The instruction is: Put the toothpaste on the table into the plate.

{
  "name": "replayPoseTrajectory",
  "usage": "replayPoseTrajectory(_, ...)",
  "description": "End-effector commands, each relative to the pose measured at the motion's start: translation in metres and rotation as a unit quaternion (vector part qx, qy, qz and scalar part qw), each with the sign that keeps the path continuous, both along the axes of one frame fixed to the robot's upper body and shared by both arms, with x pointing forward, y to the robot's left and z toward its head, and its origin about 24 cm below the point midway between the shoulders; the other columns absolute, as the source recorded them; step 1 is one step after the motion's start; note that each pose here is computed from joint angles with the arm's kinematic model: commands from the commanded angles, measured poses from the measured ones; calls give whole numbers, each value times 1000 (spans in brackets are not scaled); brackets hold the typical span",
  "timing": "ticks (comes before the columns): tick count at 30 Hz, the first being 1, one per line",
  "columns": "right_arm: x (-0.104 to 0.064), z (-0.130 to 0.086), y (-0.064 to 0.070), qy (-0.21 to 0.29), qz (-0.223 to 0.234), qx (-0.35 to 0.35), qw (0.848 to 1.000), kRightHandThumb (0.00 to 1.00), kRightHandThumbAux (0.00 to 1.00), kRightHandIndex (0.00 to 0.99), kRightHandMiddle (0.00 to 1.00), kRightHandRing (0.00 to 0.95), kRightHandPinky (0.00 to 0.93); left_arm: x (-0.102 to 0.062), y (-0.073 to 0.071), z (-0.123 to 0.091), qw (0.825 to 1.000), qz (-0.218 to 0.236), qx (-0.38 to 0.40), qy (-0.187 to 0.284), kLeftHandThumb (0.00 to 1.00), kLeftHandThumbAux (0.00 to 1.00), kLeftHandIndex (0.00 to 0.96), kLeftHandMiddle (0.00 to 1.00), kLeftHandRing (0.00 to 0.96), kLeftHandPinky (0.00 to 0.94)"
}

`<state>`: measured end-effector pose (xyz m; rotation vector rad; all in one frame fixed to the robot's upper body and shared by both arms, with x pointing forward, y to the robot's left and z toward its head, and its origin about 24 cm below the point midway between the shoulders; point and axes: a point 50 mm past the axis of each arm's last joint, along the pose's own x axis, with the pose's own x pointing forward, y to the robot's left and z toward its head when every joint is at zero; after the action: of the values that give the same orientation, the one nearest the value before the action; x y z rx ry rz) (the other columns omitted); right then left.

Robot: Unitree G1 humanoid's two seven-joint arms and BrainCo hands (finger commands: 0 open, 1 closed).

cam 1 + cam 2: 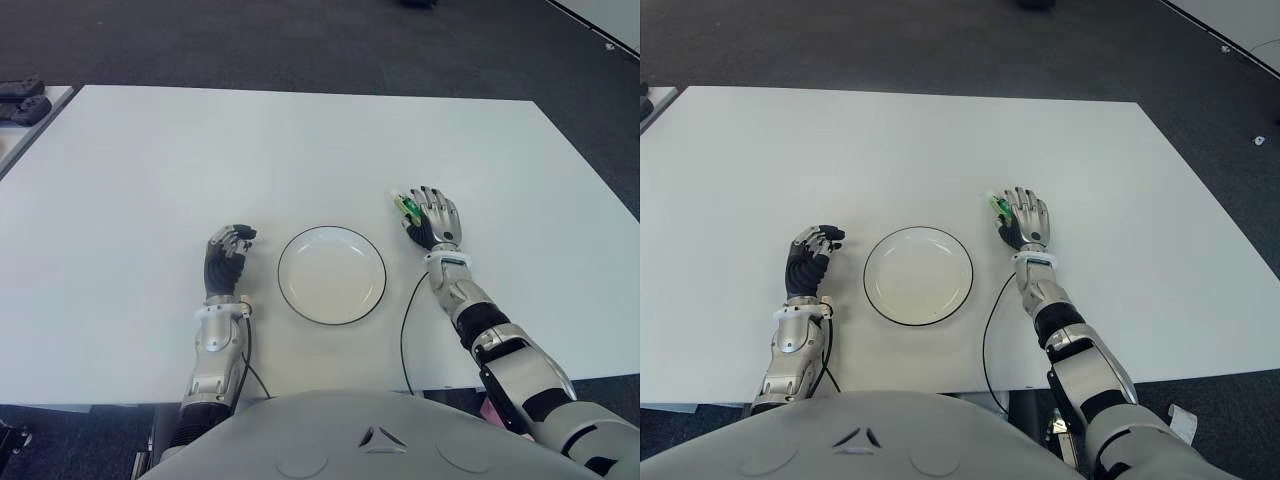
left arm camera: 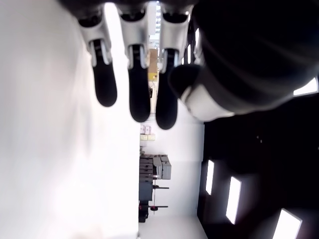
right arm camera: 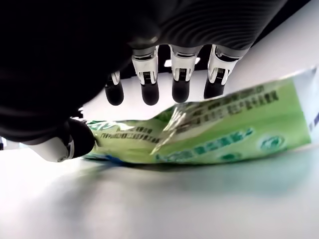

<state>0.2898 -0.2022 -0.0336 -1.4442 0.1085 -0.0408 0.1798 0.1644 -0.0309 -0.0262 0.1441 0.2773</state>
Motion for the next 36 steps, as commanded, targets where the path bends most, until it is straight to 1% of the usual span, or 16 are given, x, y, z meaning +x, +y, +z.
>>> replayPoseTrajectory(1,-39,-41,-5,87,-29,15,996,619,437,0,0,11,96,-13,-4,-15,998,18,-23,49,708,723,421,433,380,359)
replayPoseTrajectory(3,-38,-40,-5,82,-31,21,996,632,443,28,49,67,184,-13,-4,-15,998,18,-24,49,708,723,421,433,378,355)
replayPoseTrajectory(5,-37,-40,-5,78,-36,33,996,637,445,38,66,86,215,-13,-4,-15,998,18,-24,49,708,723,421,433,377,354)
replayPoseTrajectory(6,-37,-40,-5,76,-39,41,996,672,450,112,155,188,297,-14,-3,-15,998,17,-24,49,708,723,421,432,375,353)
replayPoseTrajectory(7,-37,-39,-5,74,-42,54,995,685,451,139,187,224,327,-14,-3,-16,998,19,-25,50,707,723,421,431,374,352)
replayPoseTrajectory(8,-37,-39,-5,72,-43,63,994,718,459,235,264,313,405,-14,-3,-16,998,20,-25,50,708,723,421,431,373,351)
replayPoseTrajectory(9,-37,-39,-5,72,-43,73,994,739,464,297,314,371,455,-14,-3,-16,998,23,-26,51,708,723,421,431,372,350)
replayPoseTrajectory(10,-36,-39,-5,72,-43,80,993,735,549,345,367,422,498,-14,-3,-16,998,25,-27,52,709,723,421,431,371,347)
replayPoseTrajectory(11,-36,-39,-5,73,-43,87,993,734,579,362,386,440,513,-14,-2,-16,998,26,-28,52,710,723,421,431,371,346)
replayPoseTrajectory(12,-36,-39,-5,73,-42,91,992,775,612,399,408,483,551,-14,-2,-16,998,27,-28,52,711,723,422,432,373,347)
replayPoseTrajectory(14,-36,-39,-5,76,-43,97,991,811,640,430,429,531,592,-14,-2,-16,998,28,-29,51,711,723,422,433,376,349)
replayPoseTrajectory(16,-34,-39,-5,82,-45,102,990,829,655,439,446,575,630,-14,-1,-16,998,29,-28,49,712,723,421,434,378,350)
replayPoseTrajectory(18,-33,-39,-4,87,-47,105,990,839,665,429,471,645,690,-14,-1,-16,998,29,-27,48,711,723,421,438,382,355)
replayPoseTrajectory(22,-32,-39,-4,91,-50,106,989,843,672,413,507,714,748,-14,-1,-16,998,33,-26,47,712,723,422,443,388,360)
replayPoseTrajectory(31,-30,-35,-3,85,-51,119,988,845,673,406,548,766,794,-14,0,-16,998,38,-26,43,714,723,422,439,389,359)
replayPoseTrajectory(36,-28,-32,-3,79,-52,138,986,845,673,405,567,778,796,-13,0,-16,998,42,-27,41,712,723,421,441,394,365)
